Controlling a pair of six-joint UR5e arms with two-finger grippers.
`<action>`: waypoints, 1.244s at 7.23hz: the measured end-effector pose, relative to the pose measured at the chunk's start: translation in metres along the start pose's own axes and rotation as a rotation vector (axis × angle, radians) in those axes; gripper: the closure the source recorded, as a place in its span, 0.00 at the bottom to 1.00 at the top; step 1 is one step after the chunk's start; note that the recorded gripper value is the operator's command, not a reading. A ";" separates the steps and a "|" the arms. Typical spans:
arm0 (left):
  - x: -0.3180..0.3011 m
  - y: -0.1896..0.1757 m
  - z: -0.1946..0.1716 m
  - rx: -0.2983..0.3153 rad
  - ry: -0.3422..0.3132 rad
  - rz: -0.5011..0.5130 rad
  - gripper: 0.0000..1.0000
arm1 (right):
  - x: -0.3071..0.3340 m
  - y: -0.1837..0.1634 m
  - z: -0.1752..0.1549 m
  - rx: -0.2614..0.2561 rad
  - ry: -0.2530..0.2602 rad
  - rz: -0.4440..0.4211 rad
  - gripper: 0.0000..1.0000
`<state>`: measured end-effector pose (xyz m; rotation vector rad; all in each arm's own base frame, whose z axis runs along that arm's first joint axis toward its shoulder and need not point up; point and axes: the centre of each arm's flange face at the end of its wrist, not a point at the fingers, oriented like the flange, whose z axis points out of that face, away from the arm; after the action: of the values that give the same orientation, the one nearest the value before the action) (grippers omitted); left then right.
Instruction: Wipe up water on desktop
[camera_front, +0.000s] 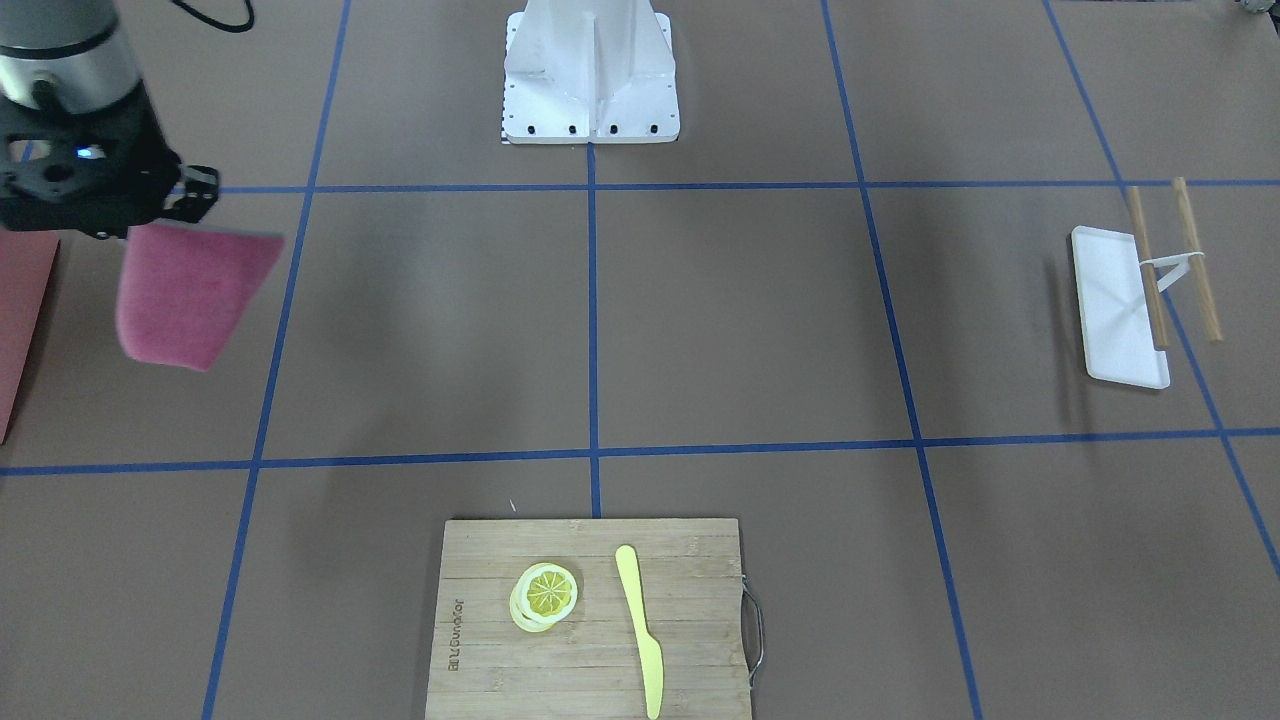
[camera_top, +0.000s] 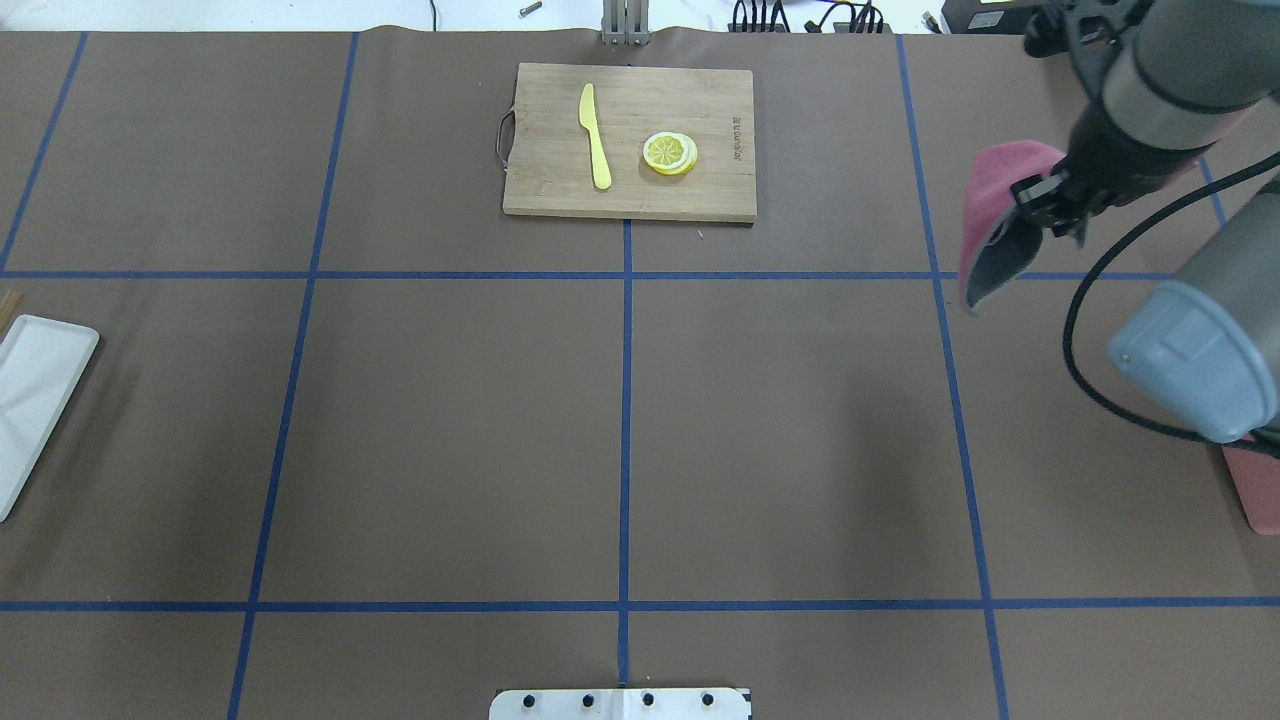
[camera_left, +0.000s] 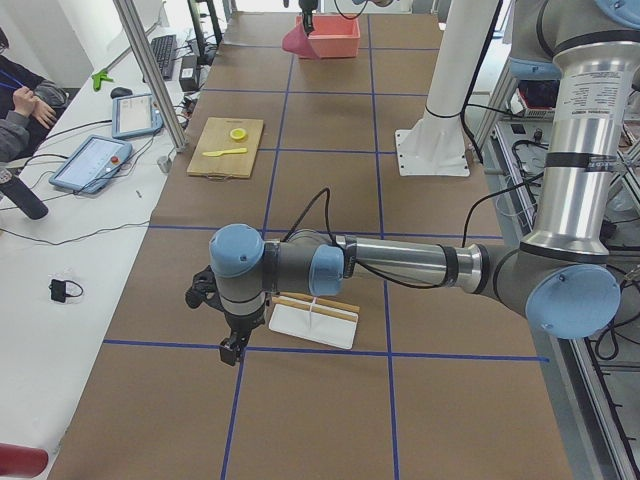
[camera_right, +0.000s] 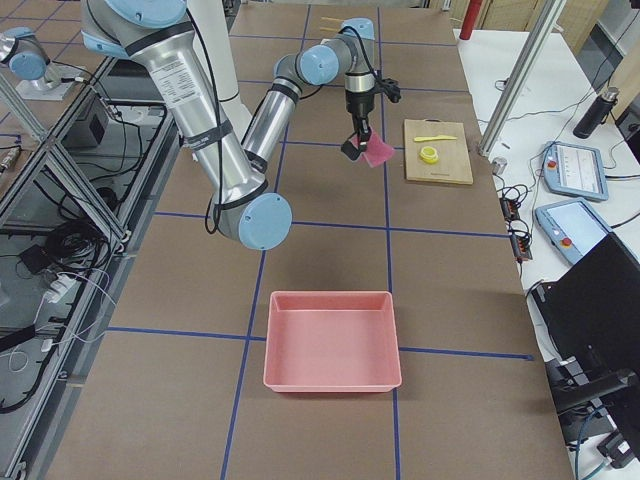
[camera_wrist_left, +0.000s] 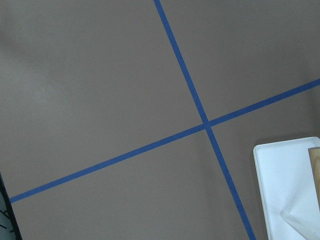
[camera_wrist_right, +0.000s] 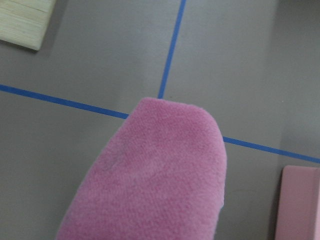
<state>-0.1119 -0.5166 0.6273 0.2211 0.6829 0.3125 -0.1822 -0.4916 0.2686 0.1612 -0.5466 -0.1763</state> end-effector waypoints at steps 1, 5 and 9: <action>0.000 0.003 0.001 -0.003 0.001 -0.002 0.02 | 0.061 0.007 0.001 -0.022 -0.001 -0.028 1.00; 0.002 0.003 0.000 0.001 0.000 0.001 0.02 | 0.256 0.117 0.045 -0.116 -0.005 -0.041 1.00; 0.003 0.001 -0.003 0.007 -0.001 0.005 0.02 | 0.324 0.254 0.128 -0.072 -0.023 -0.066 0.00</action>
<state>-0.1115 -0.5145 0.6231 0.2294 0.6824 0.3151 0.0532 -0.3257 0.5888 0.1072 -0.5570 -0.2619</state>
